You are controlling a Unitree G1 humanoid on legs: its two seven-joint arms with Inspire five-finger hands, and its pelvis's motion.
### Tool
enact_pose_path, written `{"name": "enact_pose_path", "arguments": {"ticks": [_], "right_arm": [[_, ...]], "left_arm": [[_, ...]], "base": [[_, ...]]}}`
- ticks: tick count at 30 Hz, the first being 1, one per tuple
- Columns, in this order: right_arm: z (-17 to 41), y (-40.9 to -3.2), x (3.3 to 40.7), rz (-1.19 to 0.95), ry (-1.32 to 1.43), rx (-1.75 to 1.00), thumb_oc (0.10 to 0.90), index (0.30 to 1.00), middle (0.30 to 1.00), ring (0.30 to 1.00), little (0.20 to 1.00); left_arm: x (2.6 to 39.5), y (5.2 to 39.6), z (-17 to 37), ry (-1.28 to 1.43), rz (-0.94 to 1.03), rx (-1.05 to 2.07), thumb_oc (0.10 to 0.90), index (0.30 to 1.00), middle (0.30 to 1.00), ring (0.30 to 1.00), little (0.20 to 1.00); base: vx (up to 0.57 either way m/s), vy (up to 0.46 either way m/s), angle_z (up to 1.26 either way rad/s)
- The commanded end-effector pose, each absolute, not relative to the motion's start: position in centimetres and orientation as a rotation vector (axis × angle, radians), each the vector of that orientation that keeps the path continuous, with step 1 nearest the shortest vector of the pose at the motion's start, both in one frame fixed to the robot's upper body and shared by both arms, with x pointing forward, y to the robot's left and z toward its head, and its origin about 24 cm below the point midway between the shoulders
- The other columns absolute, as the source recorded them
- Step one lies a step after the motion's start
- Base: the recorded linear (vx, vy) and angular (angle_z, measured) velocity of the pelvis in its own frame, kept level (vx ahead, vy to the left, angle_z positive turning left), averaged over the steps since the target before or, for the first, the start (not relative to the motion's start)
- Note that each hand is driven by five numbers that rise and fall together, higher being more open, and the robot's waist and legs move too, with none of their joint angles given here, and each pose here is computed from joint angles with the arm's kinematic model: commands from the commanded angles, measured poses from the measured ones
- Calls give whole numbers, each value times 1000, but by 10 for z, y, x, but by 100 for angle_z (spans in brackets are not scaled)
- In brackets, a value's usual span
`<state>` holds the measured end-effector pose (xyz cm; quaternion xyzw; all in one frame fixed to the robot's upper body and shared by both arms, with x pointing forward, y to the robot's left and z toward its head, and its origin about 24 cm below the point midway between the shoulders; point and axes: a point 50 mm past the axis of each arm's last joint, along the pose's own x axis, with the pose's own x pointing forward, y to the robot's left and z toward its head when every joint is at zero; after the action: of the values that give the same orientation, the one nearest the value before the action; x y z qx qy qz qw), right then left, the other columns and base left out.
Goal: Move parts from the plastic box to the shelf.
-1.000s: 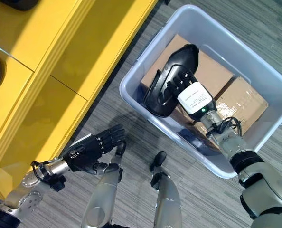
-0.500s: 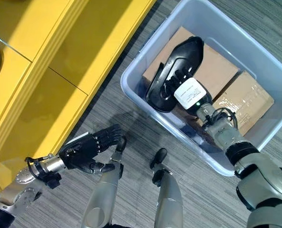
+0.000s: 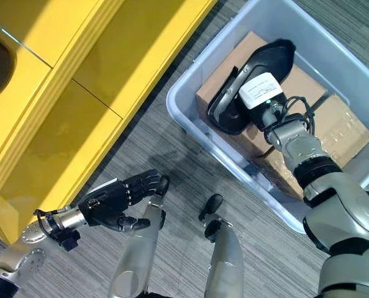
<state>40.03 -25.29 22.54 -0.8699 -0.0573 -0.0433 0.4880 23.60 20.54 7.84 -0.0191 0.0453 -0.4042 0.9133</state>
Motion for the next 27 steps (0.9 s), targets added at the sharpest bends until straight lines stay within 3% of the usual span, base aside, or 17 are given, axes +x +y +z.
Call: {"name": "enact_pose_path", "arguments": {"ticks": [1, 8, 21, 27], "right_arm": [[195, -320, 379, -68, 233, -2111, 400, 300, 300, 300, 300], [185, -319, 371, -83, 69, -2006, 400, 300, 300, 300, 300], [208, -247, 345, -70, -700, -1843, 400, 300, 300, 300, 300], [208, -234, 326, -115, -785, -1773, 400, 300, 300, 300, 300]], "left_arm": [[226, 187, 91, -7, -932, -77, 900, 1000, 1000, 1000, 1000], [222, 193, 95, -22, -946, -81, 900, 1000, 1000, 1000, 1000], [213, 198, 104, -83, -977, -101, 900, 1000, 1000, 1000, 1000], [207, 198, 101, -94, -989, -107, 900, 1000, 1000, 1000, 1000]], "base": [[-22, 7, 9], [-4, -4, 0], [-30, 93, -13], [29, 144, -17]]}}
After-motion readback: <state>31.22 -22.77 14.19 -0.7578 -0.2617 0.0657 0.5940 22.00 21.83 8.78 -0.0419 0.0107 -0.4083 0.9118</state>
